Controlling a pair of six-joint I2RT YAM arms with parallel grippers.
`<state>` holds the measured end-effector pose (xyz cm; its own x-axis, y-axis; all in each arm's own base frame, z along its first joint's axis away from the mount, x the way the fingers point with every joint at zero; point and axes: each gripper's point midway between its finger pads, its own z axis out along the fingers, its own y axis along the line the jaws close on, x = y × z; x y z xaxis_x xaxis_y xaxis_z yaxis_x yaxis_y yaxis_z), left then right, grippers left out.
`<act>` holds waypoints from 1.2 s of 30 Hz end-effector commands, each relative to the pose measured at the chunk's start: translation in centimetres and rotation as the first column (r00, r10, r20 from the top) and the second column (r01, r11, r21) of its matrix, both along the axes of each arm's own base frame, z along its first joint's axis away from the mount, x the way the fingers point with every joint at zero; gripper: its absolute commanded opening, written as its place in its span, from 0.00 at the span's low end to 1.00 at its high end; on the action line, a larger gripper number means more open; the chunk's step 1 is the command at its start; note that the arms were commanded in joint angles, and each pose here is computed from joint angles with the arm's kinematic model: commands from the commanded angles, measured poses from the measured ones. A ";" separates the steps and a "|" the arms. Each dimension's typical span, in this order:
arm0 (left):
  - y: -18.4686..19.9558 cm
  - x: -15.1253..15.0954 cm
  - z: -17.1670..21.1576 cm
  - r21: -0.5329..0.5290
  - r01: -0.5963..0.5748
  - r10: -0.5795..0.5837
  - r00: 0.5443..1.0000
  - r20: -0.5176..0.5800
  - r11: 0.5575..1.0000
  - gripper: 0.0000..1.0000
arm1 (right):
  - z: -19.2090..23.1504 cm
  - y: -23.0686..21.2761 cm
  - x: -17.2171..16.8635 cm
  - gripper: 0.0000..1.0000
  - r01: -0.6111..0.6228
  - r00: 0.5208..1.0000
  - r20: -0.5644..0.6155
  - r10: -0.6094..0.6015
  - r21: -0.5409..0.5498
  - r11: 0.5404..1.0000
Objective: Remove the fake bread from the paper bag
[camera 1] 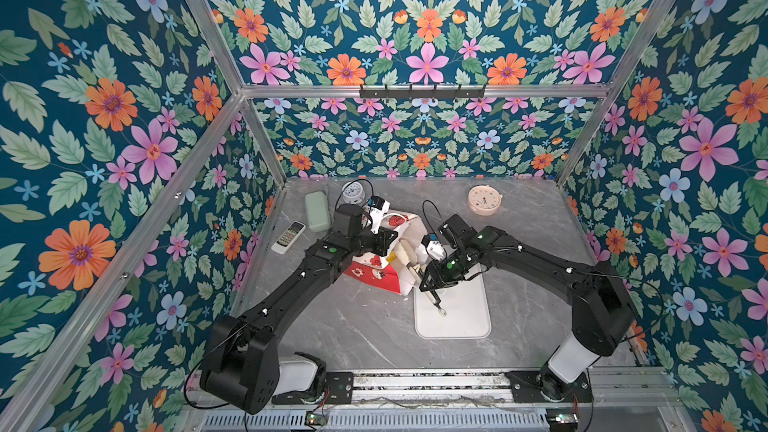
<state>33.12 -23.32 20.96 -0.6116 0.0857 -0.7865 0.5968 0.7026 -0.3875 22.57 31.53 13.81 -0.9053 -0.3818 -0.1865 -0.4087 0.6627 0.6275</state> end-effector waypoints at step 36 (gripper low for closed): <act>-0.6 -0.2 1.0 -0.014 0.024 -0.023 0.999 0.045 1.000 0.00 | 6.3 -4.0 2.0 0.36 0.164 0.930 0.317 -0.188 0.100 0.981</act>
<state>32.70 -23.63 21.09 -0.6070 0.0915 -0.7894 0.6054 0.6968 -0.3847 23.56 27.58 18.99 -0.8677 -0.2314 -0.4399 -0.4625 0.7003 0.5438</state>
